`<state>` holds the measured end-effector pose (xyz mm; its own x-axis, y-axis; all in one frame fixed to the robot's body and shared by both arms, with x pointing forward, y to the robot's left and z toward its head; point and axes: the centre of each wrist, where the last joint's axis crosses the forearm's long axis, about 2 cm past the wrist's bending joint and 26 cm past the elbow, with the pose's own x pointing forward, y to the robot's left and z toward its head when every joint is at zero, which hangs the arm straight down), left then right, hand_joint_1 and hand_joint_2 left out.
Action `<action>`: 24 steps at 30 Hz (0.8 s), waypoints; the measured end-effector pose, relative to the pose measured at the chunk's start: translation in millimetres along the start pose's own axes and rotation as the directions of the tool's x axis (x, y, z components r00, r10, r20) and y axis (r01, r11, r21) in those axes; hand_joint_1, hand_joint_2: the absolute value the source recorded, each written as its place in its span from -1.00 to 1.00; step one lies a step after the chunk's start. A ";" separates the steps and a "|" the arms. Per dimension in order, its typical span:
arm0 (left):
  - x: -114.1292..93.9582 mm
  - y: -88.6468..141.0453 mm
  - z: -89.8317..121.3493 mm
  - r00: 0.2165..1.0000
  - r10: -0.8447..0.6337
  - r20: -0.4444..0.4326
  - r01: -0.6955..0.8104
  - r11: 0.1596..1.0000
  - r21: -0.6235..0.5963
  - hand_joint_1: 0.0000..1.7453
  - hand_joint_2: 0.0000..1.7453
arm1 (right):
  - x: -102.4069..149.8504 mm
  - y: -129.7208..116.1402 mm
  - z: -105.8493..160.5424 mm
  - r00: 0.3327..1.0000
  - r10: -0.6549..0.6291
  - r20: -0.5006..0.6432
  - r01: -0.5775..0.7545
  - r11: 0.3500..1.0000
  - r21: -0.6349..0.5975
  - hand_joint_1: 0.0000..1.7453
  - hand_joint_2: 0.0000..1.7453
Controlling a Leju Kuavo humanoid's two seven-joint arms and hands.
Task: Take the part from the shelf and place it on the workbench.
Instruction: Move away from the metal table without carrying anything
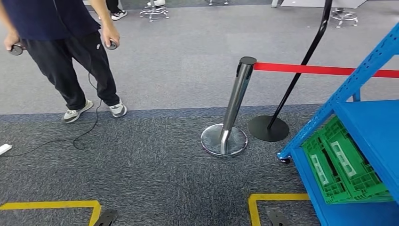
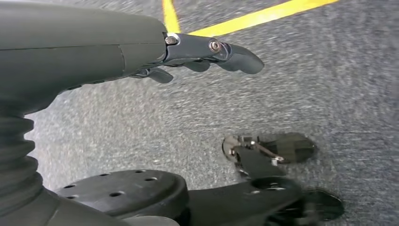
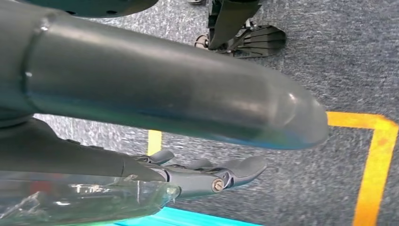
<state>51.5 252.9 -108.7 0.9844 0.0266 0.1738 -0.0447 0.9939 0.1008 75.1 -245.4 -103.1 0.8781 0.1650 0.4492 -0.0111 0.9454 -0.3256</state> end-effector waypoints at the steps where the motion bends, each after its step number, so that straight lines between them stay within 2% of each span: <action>1: 0.2 -0.1 0.0 1.000 0.000 0.000 0.000 1.000 0.000 -1.00 1.00 | 0.1 0.0 0.0 1.000 0.000 0.000 0.000 1.000 0.000 -1.00 -1.00; 5: 1.8 -0.2 0.0 1.000 -0.002 0.004 0.002 1.000 0.000 -1.00 1.00 | -4.7 0.4 1.7 1.000 0.003 -0.009 -0.003 1.000 0.002 -1.00 -1.00; 24: -1.1 0.3 0.0 1.000 -0.009 -0.001 0.009 1.000 -0.003 -1.00 1.00 | 2.2 -1.5 -1.4 1.000 -0.001 0.002 0.001 1.000 0.002 -1.00 -1.00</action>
<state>50.5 253.2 -108.9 0.9849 0.0179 0.1719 -0.0355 0.9944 0.0997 77.7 -246.9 -102.8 0.8770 0.1651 0.4512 -0.0113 0.9460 -0.3241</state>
